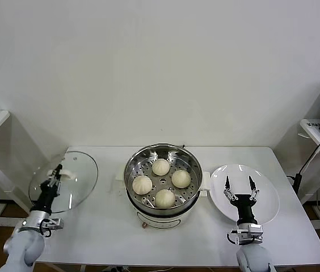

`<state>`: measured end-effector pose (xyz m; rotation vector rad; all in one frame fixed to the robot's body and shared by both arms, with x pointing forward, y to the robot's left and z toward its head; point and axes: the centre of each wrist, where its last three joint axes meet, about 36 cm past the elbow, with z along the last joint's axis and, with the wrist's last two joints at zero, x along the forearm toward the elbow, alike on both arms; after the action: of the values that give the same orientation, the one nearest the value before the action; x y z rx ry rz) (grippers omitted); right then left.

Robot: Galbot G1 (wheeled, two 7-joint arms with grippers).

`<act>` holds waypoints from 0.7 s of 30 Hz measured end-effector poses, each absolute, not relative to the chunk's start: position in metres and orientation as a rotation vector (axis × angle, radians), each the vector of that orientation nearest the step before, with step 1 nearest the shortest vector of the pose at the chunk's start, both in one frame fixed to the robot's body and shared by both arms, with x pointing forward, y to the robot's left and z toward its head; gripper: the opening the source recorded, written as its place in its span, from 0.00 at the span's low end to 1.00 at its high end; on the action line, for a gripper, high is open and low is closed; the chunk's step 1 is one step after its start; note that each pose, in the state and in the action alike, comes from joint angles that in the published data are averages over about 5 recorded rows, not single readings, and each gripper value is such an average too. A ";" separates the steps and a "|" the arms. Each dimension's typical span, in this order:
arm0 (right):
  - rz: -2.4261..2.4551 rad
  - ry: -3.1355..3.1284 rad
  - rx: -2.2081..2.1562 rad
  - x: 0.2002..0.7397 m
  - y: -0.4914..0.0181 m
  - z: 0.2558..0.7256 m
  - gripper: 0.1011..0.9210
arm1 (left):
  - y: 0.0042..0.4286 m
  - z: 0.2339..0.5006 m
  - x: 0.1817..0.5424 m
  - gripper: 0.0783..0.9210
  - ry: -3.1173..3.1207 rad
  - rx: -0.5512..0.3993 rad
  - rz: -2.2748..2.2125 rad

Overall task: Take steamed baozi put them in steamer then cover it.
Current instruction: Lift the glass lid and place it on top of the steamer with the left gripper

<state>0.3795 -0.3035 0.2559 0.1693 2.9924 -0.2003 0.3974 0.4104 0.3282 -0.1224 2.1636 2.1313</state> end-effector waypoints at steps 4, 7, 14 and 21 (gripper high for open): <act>-0.202 2.994 0.174 0.379 -0.305 0.256 0.88 | 0.390 0.366 0.388 0.13 2.131 -0.171 2.103; -0.206 2.996 0.178 0.379 -0.307 0.255 0.88 | 0.368 0.393 0.382 0.13 2.105 -0.189 2.077; -0.215 3.012 0.179 0.380 -0.308 0.256 0.88 | 0.294 0.444 0.371 0.13 2.099 -0.160 1.976; -0.217 3.027 0.184 0.383 -0.306 0.257 0.88 | 0.216 0.468 0.368 0.13 2.173 -0.078 1.889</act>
<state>0.3835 -0.3064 0.2572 0.1843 3.0269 -0.2173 0.3679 0.2163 0.4679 -0.0784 2.1735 1.8887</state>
